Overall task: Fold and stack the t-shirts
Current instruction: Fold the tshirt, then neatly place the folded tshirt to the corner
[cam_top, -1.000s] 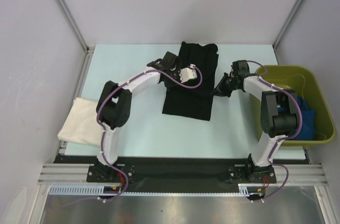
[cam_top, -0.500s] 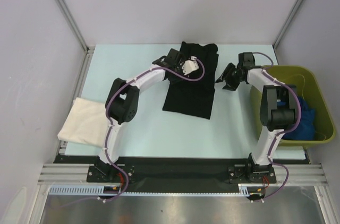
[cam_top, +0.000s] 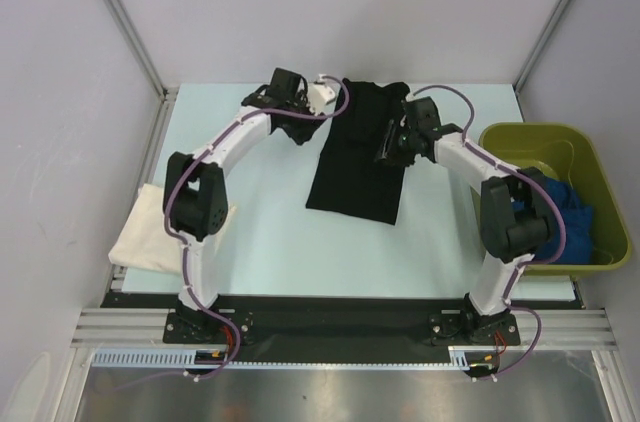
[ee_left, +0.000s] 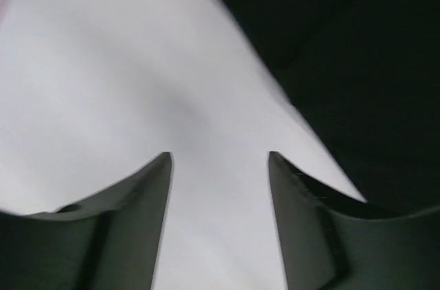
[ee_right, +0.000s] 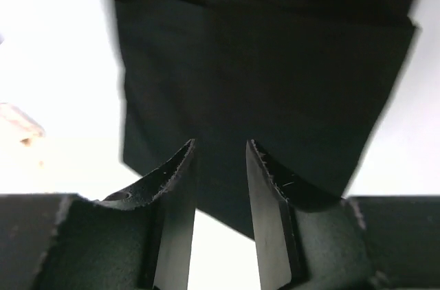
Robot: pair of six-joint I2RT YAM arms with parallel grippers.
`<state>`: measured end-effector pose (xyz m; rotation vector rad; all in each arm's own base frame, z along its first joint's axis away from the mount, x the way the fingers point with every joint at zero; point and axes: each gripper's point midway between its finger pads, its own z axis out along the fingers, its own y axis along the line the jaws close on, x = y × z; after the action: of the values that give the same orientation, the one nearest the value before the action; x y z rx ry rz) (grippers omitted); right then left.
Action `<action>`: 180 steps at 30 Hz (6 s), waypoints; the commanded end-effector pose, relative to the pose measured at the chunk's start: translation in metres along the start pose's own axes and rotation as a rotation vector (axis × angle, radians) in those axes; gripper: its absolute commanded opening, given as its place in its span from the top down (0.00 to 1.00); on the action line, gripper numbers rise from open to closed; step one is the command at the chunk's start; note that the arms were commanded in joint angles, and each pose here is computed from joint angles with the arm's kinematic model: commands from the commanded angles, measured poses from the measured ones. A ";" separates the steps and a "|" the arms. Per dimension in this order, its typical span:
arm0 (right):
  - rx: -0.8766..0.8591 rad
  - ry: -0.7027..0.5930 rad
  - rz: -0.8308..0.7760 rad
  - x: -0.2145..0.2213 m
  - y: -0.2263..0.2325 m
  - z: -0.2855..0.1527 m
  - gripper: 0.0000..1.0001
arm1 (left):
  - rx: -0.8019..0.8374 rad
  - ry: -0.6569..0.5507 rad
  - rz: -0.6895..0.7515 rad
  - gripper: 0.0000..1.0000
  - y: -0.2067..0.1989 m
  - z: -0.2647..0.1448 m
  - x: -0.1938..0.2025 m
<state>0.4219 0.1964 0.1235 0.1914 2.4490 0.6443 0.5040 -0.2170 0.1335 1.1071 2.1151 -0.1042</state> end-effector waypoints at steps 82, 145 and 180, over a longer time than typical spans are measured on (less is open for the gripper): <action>-0.061 0.192 0.316 -0.019 -0.058 -0.010 1.00 | 0.177 0.144 0.118 1.00 -0.028 -0.017 -0.011; 0.066 0.201 0.332 0.074 -0.071 0.032 0.42 | 0.407 0.196 -0.785 1.00 -0.125 0.052 0.077; 0.140 0.106 0.216 0.062 -0.087 -0.048 0.28 | 0.167 0.518 0.319 1.00 -0.095 -0.178 0.214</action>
<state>0.3437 0.1211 0.0728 0.5211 2.6315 0.5900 0.2698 -0.0830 0.0928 1.5878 2.4022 0.0588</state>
